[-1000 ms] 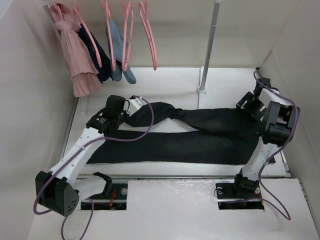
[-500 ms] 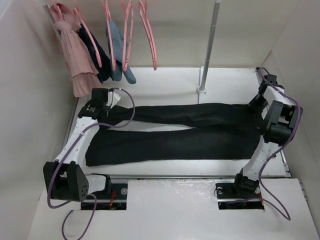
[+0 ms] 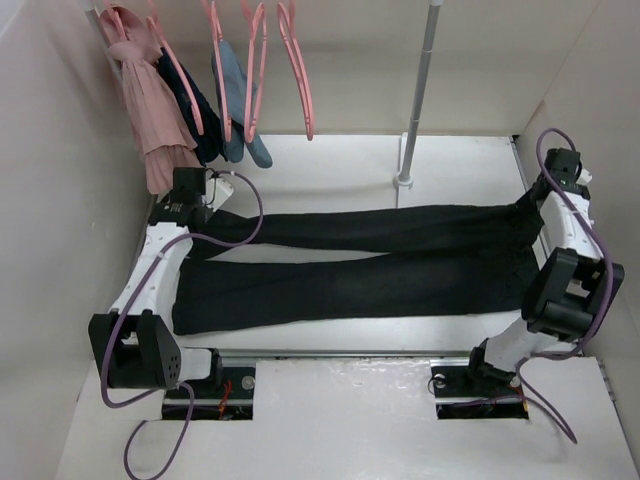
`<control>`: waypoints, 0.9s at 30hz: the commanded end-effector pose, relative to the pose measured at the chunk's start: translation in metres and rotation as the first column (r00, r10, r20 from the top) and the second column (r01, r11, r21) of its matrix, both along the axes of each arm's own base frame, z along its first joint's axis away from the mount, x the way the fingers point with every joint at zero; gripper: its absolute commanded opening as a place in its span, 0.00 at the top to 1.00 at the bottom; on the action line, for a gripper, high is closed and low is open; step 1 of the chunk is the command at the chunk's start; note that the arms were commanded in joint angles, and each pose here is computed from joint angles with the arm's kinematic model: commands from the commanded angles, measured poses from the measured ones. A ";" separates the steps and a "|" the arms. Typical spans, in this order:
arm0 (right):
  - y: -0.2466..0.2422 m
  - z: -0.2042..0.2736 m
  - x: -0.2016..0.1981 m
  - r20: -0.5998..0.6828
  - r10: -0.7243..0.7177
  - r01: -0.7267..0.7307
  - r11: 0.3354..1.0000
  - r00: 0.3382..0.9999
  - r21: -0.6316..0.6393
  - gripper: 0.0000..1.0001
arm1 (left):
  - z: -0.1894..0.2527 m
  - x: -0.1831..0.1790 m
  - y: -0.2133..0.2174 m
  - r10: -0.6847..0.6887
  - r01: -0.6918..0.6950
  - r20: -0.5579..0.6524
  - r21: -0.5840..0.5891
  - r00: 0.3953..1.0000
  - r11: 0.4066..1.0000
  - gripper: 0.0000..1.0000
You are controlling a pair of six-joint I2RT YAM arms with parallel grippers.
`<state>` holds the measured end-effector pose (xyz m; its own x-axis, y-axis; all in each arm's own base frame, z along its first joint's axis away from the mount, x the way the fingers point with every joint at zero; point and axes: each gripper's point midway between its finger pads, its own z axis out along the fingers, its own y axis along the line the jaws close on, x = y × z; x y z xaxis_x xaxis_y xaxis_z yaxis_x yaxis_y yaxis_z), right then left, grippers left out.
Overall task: Place the trousers on the hanger
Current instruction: Fold the trousers at the center of the board.
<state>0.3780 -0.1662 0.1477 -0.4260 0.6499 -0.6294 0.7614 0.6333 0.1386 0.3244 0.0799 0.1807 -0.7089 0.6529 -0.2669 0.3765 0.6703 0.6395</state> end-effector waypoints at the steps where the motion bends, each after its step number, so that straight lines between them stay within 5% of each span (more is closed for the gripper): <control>1: -0.022 0.048 -0.001 0.211 -0.109 0.125 0.990 0.971 -0.066 1.00 | 0.034 -0.007 0.016 -0.001 -0.002 0.034 0.079 0.999 0.997 1.00; 6: -0.032 0.031 -0.064 0.269 -0.412 0.399 0.911 0.871 0.102 1.00 | -0.019 -0.060 0.009 -0.097 0.114 -0.265 0.050 0.959 0.992 1.00; 10: -0.033 -0.015 -0.128 0.215 -0.633 0.600 0.774 0.743 0.204 1.00 | -0.086 -0.148 0.025 -0.017 0.094 -0.589 0.101 0.808 0.990 1.00; 12: -0.037 -0.018 -0.146 0.228 -0.703 0.664 0.712 0.674 0.229 1.00 | -0.098 -0.170 0.026 0.001 0.087 -0.658 0.102 0.753 0.991 0.93; 13: -0.041 -0.026 -0.160 0.208 -0.747 0.706 0.665 0.632 0.242 0.97 | -0.104 -0.188 0.027 0.022 0.065 -0.705 0.097 0.709 0.993 0.79; 15: -0.046 -0.028 -0.170 0.202 -0.768 0.729 0.640 0.608 0.242 0.78 | -0.106 -0.195 0.026 0.045 0.039 -0.727 0.098 0.685 0.994 0.78; 16: -0.048 -0.028 -0.173 0.202 -0.775 0.737 0.631 0.598 0.242 0.62 | -0.106 -0.196 0.026 0.057 0.023 -0.722 0.100 0.689 0.995 0.76; 17: -0.049 -0.032 -0.177 0.181 -0.785 0.748 0.619 0.592 0.239 0.24 | -0.108 -0.199 0.024 0.057 0.012 -0.737 0.089 0.674 0.996 0.67; 19: -0.052 -0.039 -0.178 0.138 -0.790 0.760 0.613 0.597 0.215 0.03 | -0.114 -0.207 0.021 0.072 -0.015 -0.762 0.081 0.644 0.997 0.59; 23: -0.054 -0.047 -0.173 0.052 -0.744 0.727 0.663 0.666 0.180 0.00 | -0.120 -0.224 0.019 0.115 -0.062 -0.808 0.097 0.578 0.993 0.47; 27: -0.057 -0.048 -0.177 0.022 -0.740 0.730 0.667 0.672 0.145 0.00 | -0.117 -0.234 0.017 0.147 -0.111 -0.830 0.103 0.538 0.988 0.47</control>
